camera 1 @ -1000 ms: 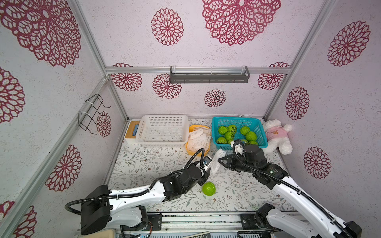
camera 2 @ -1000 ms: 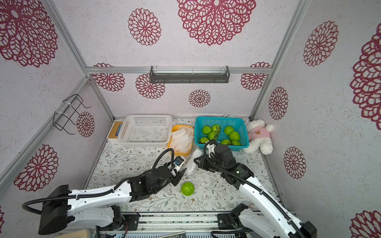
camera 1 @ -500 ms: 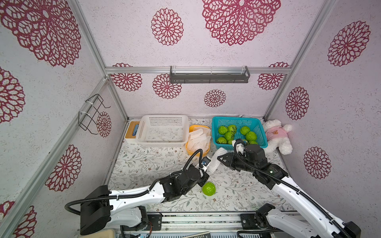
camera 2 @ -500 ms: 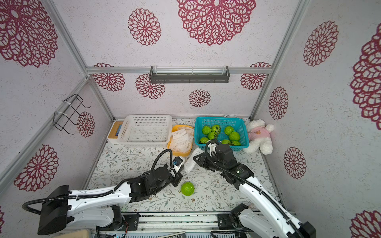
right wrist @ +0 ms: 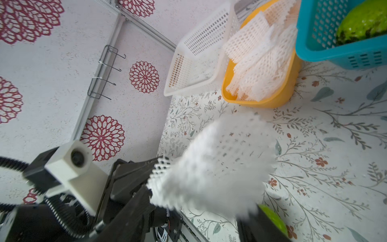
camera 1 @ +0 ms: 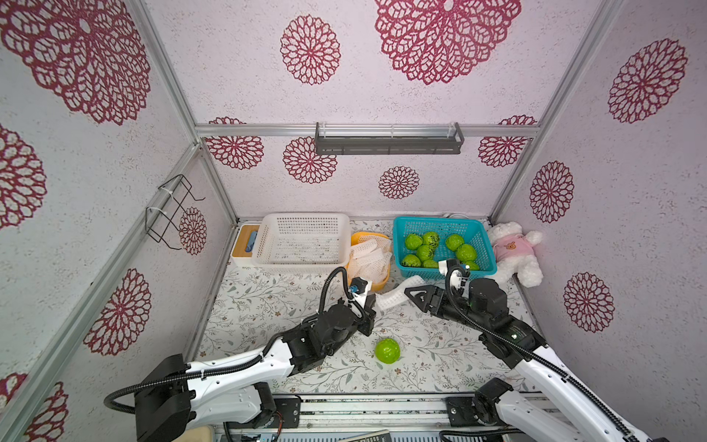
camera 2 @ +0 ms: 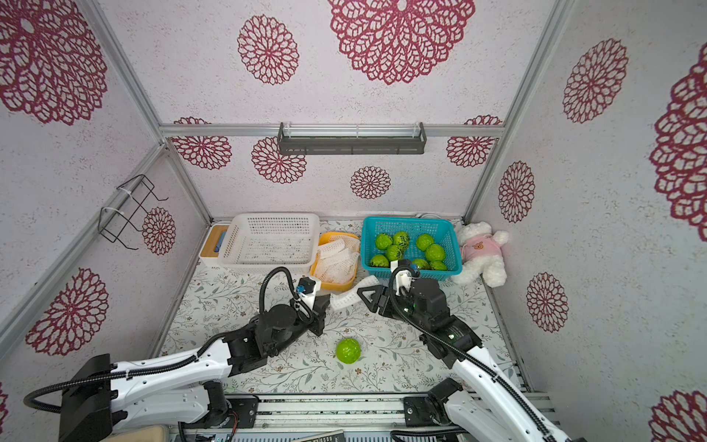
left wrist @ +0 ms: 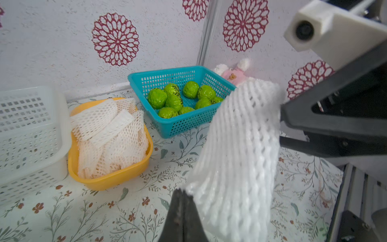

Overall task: Sleeve custard apples in foam nets
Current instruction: Open the foam net.

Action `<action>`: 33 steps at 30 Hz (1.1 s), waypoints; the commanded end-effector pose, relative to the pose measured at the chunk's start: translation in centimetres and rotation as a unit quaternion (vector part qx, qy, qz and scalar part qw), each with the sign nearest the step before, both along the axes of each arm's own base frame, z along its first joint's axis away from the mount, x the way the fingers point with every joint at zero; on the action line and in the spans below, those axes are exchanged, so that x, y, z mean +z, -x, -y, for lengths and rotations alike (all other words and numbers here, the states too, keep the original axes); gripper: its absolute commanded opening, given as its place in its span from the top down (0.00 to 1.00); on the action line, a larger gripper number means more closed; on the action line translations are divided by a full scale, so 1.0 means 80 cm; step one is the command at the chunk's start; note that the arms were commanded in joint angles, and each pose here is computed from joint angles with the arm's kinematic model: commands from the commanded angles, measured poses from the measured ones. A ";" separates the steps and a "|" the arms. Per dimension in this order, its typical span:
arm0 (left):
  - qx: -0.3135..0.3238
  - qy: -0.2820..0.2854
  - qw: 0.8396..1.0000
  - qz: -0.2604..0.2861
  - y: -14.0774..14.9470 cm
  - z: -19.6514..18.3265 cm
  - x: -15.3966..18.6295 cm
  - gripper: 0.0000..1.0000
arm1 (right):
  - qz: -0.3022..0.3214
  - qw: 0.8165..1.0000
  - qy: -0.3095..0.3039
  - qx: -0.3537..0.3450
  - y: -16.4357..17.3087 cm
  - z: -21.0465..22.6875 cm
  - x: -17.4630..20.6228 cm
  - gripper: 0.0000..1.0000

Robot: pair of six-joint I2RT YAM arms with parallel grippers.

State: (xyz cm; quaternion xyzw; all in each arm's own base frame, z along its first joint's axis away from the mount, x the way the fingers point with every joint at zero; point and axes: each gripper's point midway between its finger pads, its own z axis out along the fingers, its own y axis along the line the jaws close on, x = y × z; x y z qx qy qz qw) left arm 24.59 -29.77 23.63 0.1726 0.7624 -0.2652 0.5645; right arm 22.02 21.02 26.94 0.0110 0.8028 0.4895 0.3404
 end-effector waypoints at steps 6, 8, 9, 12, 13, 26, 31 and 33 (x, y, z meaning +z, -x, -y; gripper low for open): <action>0.006 0.111 0.993 -0.046 -0.006 -0.008 0.044 1.00 | 0.119 0.989 -0.064 0.067 0.017 -0.018 0.052 0.35; 0.005 0.123 0.991 -0.051 -0.006 -0.006 0.048 1.00 | 0.122 0.988 -0.073 0.061 0.014 -0.017 0.054 0.34; 0.005 0.129 0.990 -0.053 -0.006 -0.005 0.051 1.00 | 0.120 0.987 -0.084 0.061 0.014 -0.019 0.056 0.33; 0.016 0.146 0.988 -0.056 -0.010 -0.007 0.054 1.00 | 0.110 0.987 -0.107 0.054 0.011 -0.019 0.057 0.31; 0.019 0.151 0.987 -0.056 -0.012 -0.007 0.055 1.00 | 0.106 0.986 -0.113 0.053 0.011 -0.019 0.056 0.31; 0.027 0.208 0.977 -0.046 -0.029 0.012 0.077 1.00 | 0.091 0.981 -0.165 0.038 0.002 -0.025 0.052 0.19; 0.025 0.217 0.975 -0.041 -0.033 0.018 0.084 1.00 | 0.091 0.981 -0.167 0.034 -0.005 -0.030 0.049 0.16; 0.022 0.223 0.974 -0.040 -0.034 0.021 0.088 1.00 | 0.094 0.981 -0.166 0.029 -0.009 -0.030 0.048 0.15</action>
